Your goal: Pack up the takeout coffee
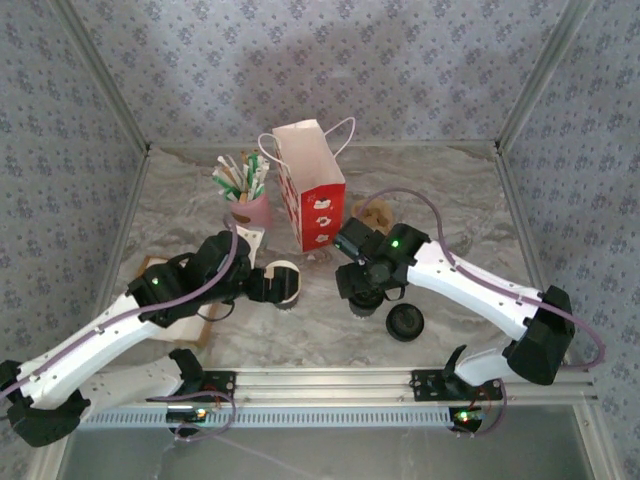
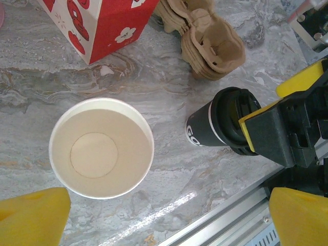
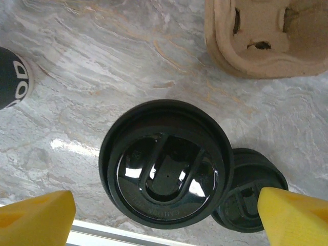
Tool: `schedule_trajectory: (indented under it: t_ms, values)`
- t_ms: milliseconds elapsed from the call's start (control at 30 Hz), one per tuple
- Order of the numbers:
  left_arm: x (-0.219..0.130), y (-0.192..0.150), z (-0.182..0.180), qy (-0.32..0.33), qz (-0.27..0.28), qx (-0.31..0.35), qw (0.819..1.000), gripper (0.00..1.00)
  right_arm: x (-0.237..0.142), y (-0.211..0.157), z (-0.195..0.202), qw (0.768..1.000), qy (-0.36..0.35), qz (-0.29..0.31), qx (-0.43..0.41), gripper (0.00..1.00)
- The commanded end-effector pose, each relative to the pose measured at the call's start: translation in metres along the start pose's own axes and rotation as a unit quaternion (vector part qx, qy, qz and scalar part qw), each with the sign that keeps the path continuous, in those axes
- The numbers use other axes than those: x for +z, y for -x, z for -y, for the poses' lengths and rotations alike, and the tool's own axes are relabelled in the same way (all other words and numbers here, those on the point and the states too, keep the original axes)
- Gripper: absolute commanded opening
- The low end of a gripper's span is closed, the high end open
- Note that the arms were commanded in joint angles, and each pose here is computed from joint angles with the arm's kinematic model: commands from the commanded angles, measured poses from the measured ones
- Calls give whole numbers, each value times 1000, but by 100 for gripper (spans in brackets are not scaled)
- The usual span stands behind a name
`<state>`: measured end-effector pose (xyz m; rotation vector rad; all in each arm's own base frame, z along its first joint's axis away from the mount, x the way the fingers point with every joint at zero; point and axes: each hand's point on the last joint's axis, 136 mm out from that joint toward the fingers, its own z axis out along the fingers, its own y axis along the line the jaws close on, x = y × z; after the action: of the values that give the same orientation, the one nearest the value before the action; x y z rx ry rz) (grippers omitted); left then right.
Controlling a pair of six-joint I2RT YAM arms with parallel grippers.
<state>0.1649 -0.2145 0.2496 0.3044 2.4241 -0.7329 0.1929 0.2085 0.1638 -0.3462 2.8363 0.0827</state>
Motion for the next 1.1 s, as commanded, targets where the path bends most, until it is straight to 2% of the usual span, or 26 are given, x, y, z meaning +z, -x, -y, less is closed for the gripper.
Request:
schedule_trajectory:
  t_ms: [0,700,1067]
  values:
    - [3,1,-1,3,5,0,1000,99,8,-11,7,999,-21,-23,14,92]
    - [12,-3,-4,1,0,-6,1000,99,34,-17,1,998,-23,-58,13,81]
    - [14,-4,-4,1,-3,-8,1000,99,38,-12,1,998,-22,-61,18,83]
